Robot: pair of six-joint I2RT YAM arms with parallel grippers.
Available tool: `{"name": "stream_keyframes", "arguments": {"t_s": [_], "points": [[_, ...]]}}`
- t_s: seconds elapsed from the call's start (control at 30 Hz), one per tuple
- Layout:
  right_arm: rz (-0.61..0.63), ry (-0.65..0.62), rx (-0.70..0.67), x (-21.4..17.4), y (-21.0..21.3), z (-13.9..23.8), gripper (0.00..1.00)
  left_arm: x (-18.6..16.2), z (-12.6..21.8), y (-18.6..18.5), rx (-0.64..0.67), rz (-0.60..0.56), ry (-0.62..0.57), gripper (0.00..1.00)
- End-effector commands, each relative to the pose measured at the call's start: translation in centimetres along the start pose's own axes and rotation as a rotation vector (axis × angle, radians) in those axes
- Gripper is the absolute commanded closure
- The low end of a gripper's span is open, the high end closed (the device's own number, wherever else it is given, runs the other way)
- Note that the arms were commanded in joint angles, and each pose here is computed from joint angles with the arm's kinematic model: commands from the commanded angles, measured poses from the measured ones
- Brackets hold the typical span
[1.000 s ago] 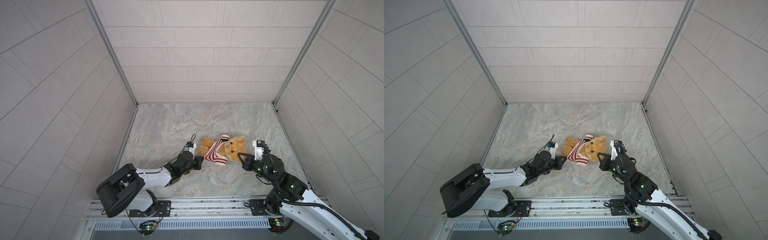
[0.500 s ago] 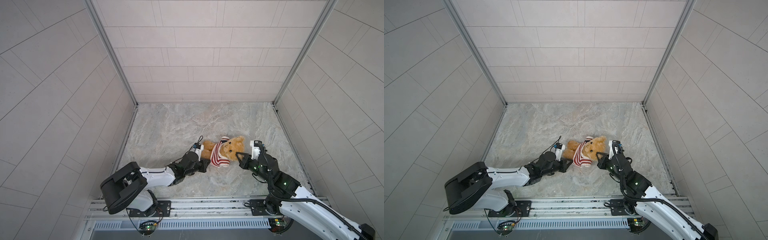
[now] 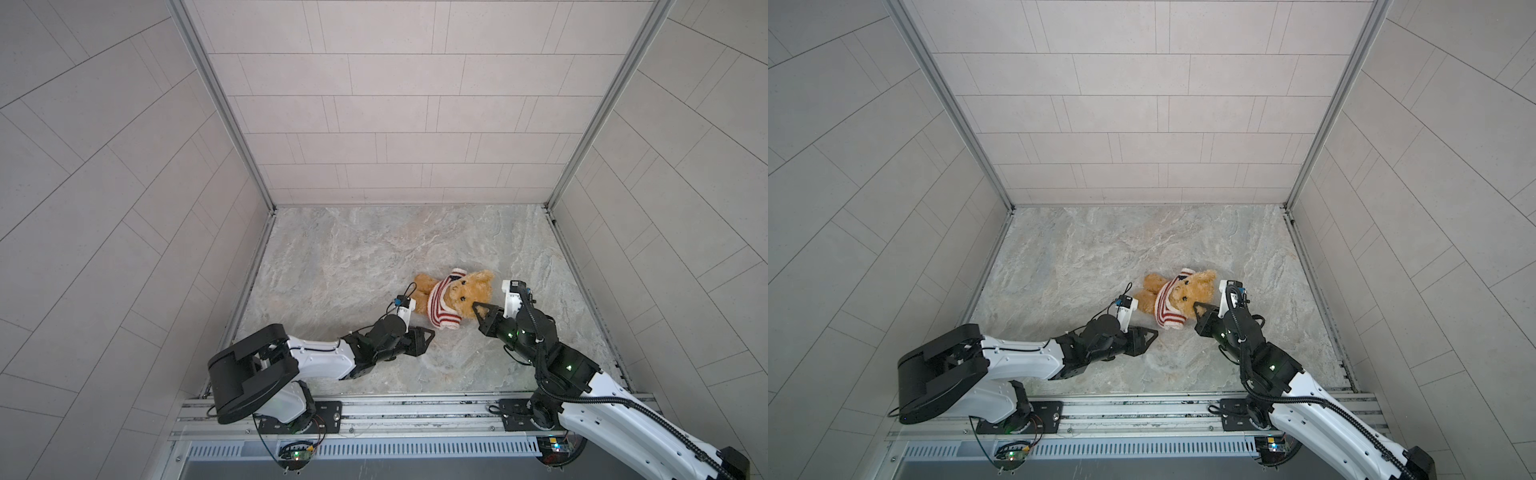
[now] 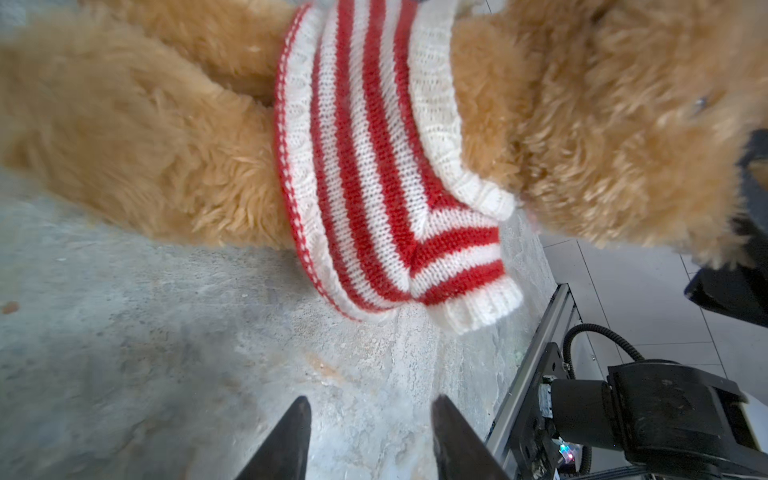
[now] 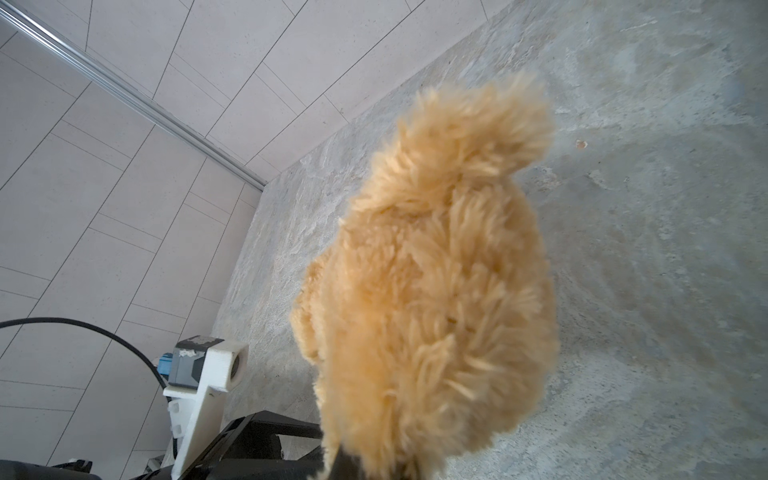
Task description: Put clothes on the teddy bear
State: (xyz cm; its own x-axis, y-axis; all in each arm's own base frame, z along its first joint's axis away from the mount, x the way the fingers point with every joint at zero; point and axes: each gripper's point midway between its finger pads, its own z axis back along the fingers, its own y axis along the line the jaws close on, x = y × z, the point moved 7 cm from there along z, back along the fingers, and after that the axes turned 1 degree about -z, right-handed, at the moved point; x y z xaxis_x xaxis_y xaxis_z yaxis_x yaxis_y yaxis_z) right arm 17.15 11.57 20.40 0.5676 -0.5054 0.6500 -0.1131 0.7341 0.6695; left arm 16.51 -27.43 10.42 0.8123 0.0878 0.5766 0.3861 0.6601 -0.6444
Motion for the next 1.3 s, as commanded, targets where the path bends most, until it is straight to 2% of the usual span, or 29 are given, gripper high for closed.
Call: {"name": "stream_keyframes", "arguments": {"t_s": [0.0,0.13,0.27,0.5,0.57,0.67,0.8,1.27], "points": [[-0.032,-0.061,0.03,1.1,0.7,0.3,1.0,0.4,-1.2,-0.4,-0.02,0.023,-0.028,0.53],[-0.032,-0.063,0.034,1.2,0.8,0.4,1.0,0.8,-2.5,-0.5,-0.03,0.033,-0.039,0.57],[-0.035,-0.062,0.035,1.1,0.8,0.4,1.0,1.4,-3.3,-1.0,-0.077,0.045,-0.068,0.57],[-0.035,-0.062,0.033,1.1,0.7,0.4,1.0,1.7,-4.4,-0.8,-0.06,0.063,-0.072,0.61],[-0.035,-0.064,0.036,1.2,0.8,0.5,1.0,1.8,-4.8,-0.3,-0.052,0.086,-0.076,0.67],[-0.033,-0.067,0.037,1.3,0.9,0.6,1.0,1.7,-5.2,0.0,-0.072,0.115,-0.082,0.86],[-0.027,-0.074,0.033,1.5,0.9,0.8,1.0,1.2,-4.9,0.7,-0.053,0.125,-0.081,0.99],[0.009,-0.107,0.014,2.8,1.2,2.3,1.0,-0.3,-1.1,6.0,0.11,0.145,-0.076,1.0]]}}
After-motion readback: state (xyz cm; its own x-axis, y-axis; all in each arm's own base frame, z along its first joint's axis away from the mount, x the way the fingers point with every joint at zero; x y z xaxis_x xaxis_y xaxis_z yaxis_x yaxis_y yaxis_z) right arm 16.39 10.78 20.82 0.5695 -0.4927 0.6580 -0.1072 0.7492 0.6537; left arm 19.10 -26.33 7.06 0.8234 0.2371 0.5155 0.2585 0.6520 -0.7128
